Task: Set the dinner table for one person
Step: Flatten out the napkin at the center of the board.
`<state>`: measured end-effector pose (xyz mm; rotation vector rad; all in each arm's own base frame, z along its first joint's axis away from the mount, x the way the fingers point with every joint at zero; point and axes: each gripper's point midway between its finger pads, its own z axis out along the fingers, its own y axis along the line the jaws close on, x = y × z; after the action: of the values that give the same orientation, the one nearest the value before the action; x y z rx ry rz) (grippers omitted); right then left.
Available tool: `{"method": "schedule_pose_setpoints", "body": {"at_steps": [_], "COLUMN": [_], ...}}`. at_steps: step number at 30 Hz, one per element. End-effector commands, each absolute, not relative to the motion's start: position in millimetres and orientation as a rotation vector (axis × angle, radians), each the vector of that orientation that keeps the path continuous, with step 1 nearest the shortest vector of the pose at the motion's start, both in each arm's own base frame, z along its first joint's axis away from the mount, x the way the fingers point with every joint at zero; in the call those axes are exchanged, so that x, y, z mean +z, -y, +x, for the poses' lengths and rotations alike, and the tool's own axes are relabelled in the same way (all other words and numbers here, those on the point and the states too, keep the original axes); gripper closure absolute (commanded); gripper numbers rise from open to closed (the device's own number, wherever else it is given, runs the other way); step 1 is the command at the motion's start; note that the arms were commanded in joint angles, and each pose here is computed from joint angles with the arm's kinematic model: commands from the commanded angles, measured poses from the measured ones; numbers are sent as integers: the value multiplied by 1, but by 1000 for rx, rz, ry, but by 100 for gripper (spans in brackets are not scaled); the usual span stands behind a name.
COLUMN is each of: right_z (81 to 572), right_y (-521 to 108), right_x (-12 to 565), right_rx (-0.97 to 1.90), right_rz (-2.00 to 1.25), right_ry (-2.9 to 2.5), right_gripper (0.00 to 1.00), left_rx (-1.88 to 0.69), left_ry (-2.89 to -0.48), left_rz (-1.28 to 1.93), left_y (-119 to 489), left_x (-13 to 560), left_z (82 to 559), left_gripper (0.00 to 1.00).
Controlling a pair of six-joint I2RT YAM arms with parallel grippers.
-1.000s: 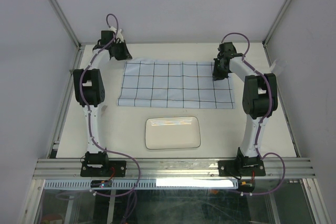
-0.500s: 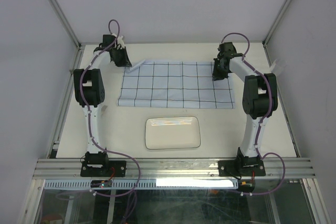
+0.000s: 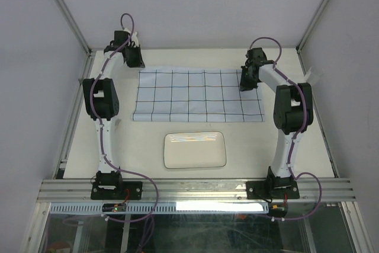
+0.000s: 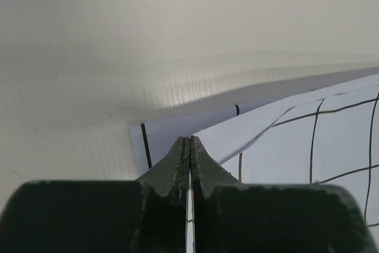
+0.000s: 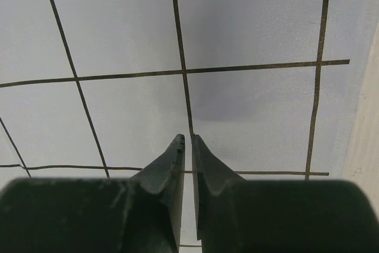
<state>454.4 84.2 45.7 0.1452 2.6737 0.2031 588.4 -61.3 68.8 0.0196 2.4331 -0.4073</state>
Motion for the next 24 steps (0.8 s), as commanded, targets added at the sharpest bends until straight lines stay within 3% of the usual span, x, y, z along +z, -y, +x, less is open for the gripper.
{"method": "schedule_pose_setpoints", "body": {"at_steps": [1, 9, 20, 24], "right_z": [467, 465, 465, 465], "right_y": [-80, -79, -82, -80], "right_x": [66, 66, 67, 67], "right_rx": [197, 193, 214, 197], "right_rz": [148, 148, 159, 152], "right_ry": [-2603, -2605, -2603, -2603], "right_gripper": [88, 88, 88, 88], "left_rx": [-396, -428, -425, -405], "left_ry": [-2412, -2517, -2521, -2492], "left_rz": [22, 23, 3, -16], "left_y": [57, 59, 59, 56], "left_x": [85, 49, 52, 60], "left_z": [602, 582, 572, 579], "left_gripper": [100, 100, 100, 88]}}
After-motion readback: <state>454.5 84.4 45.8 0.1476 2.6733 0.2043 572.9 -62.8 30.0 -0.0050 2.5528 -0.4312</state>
